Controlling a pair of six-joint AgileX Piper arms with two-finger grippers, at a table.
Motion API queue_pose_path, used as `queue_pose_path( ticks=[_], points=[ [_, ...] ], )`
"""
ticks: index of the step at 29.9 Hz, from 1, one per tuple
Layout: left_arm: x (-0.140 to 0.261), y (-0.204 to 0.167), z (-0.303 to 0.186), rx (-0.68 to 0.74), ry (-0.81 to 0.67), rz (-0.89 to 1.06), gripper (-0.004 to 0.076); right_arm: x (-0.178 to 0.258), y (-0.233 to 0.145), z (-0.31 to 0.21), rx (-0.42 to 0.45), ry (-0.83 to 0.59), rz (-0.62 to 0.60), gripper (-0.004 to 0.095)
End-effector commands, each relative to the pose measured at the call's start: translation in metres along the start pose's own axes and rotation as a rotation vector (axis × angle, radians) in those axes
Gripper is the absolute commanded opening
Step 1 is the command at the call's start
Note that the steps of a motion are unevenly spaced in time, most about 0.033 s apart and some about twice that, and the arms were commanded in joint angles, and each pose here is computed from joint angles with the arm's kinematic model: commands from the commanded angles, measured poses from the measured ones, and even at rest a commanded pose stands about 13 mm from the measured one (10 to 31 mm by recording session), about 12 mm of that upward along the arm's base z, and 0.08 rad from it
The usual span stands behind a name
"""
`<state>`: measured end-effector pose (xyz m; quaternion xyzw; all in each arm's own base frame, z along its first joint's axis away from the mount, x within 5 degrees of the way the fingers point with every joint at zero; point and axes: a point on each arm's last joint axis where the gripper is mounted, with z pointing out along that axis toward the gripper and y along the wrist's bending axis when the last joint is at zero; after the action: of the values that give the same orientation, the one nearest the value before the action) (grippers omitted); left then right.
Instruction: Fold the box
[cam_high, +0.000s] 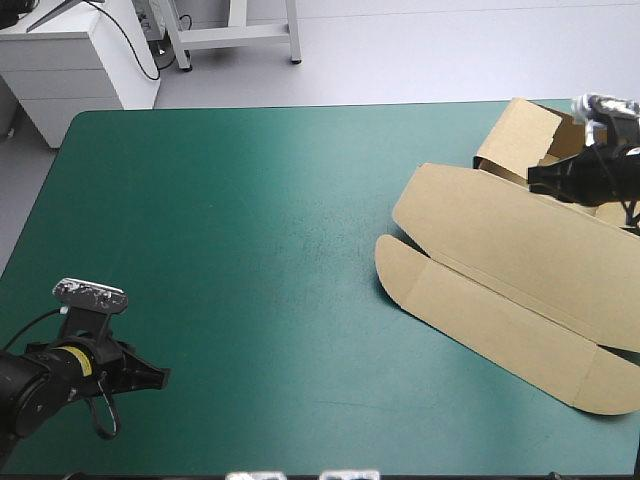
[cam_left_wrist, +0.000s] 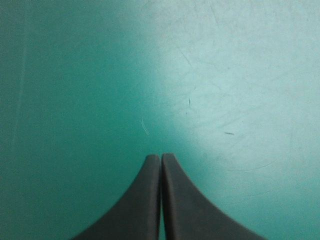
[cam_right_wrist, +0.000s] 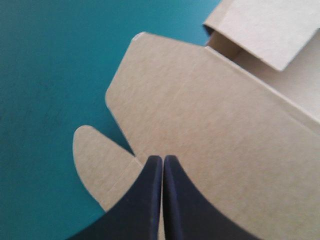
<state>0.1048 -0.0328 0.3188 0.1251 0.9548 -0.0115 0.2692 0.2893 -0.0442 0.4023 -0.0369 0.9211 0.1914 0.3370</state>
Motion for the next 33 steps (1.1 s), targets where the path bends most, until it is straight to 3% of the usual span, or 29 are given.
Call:
queue_pose_path(
  ticks=[1, 9, 15, 25, 33],
  points=[
    [0.0, -0.001, 0.005, 0.008, -0.027, 0.005, -0.0008, 0.012, 0.039, -0.015, -0.042, -0.091, -0.112, -0.0008],
    [0.004, -0.006, 0.02, 0.046, -0.047, -0.002, -0.0008, 0.068, 0.073, -0.019, -0.044, -0.101, -0.216, -0.0008],
    [0.005, -0.011, 0.02, 0.108, -0.083, 0.053, -0.0008, 0.124, 0.077, -0.028, 0.003, -0.151, -0.221, -0.0009],
    [0.011, -0.015, 0.009, 0.173, -0.135, 0.05, -0.0008, 0.213, 0.079, -0.029, 0.008, -0.164, -0.251, -0.0017],
    [0.017, -0.015, 0.012, 0.173, -0.113, 0.1, -0.0008, 0.258, 0.08, -0.028, 0.019, -0.214, -0.287, -0.002]
  ],
)
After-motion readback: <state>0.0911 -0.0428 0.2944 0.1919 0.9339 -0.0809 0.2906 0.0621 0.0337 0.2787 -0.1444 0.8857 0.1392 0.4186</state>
